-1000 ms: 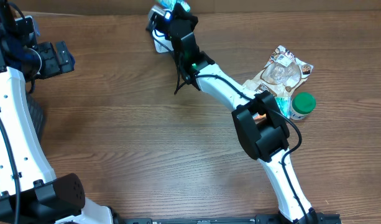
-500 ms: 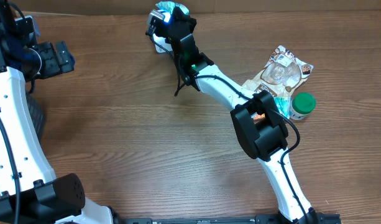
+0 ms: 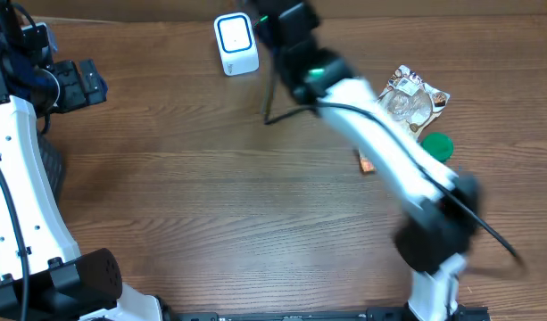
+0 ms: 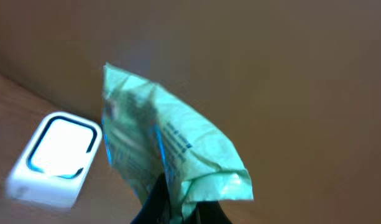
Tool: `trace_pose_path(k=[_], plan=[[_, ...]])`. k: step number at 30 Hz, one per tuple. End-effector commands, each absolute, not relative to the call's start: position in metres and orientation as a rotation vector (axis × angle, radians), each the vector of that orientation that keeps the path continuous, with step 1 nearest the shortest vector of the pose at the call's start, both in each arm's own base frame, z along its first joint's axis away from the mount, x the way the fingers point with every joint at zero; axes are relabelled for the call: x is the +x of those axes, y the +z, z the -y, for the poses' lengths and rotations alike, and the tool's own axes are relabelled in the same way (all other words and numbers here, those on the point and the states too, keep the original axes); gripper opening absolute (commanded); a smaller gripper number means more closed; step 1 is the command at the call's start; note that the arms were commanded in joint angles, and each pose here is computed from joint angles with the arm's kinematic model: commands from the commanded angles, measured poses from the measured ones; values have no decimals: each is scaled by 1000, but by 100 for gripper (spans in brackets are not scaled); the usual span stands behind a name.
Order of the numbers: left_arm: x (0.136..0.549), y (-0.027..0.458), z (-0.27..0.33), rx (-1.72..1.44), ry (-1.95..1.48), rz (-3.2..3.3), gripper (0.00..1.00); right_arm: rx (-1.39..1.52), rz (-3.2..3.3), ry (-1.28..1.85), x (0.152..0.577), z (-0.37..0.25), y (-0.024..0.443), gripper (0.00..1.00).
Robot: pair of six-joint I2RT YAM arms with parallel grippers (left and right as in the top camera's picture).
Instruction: Scan the item barcode
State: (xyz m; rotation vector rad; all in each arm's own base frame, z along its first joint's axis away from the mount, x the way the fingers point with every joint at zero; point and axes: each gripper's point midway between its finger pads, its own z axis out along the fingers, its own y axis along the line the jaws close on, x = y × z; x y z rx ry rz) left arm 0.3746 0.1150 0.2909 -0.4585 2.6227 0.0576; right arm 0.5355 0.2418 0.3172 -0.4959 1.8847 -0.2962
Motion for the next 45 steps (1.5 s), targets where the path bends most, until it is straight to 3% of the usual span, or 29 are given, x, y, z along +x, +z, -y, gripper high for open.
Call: trace_pose_path(k=[1,10,22,25,31,38,45], plan=[[375,295,-114,-422,69,-2618,100,15,-1940,-29,485,-185,386,4],[375,295,-114,-422,69,-2618,100,843,-2423,-203,368,-42,286,4],[375,295,-114,-422,69,-2618,99,1018,-2690,-320,336,-13,160,4],[375,295,-114,-422,69,-2618,100,1027,-2699,-335,334,-10,147,20],[375,295,-114,-422,69,-2618,100,1022,-2702,-355,333,-7,143,64],[375,295,-114,-422,69,-2618,100,930,-2747,-366,330,-7,160,67],[375,295,-114,-422,69,-2618,100,671,-2751,-153,331,-34,238,64]])
